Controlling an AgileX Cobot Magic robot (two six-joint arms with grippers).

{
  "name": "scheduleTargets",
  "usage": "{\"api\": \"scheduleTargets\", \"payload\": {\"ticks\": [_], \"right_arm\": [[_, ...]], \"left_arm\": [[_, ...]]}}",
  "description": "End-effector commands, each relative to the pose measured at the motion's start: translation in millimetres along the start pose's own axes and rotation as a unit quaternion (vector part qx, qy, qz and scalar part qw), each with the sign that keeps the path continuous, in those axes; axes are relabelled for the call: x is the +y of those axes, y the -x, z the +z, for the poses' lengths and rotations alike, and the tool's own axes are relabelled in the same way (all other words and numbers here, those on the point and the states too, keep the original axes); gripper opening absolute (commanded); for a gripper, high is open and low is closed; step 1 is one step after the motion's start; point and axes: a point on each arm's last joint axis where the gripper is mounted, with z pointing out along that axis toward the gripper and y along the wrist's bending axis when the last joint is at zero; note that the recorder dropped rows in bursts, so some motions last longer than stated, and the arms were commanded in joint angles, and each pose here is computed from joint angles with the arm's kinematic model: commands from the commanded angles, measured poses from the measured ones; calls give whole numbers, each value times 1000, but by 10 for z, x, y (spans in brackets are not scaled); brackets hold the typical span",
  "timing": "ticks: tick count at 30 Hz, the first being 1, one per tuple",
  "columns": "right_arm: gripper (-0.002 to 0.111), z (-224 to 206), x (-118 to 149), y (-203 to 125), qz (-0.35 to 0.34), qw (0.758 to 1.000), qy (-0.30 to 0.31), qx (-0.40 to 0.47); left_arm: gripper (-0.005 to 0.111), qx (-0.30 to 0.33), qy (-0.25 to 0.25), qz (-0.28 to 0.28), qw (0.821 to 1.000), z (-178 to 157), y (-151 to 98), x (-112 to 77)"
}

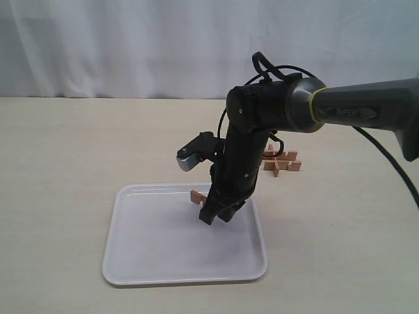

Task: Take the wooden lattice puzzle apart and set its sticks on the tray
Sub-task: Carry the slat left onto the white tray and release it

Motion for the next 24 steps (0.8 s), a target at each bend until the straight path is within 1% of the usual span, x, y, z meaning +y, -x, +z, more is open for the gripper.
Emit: {"api": "scheduleTargets", "payload": {"ticks": [1,6,8,17,20,24], "right_arm": [[13,73,-2,-10,-8,1000,0,7],[31,168,-24,-24,-14,1000,-5,22],[40,167,-39,-33,-20,999,-12,26],[70,84,-33,-30,-20,999,-15,21],[77,-24,-28,-21,-21,1000,-21,7],[81,-239,-14,-10,-22,999,-32,-20]], "left_arm": [[0,-4,-1,-2,1000,2,2,-2],[0,-4,-1,-2,1000,2,2,-2],[0,-4,-1,-2,1000,2,2,-2],[0,-4,-1,-2,1000,2,2,-2],[0,-4,-1,-2,1000,2,2,-2],[0,-4,-1,-2,1000,2,2,-2]]}}
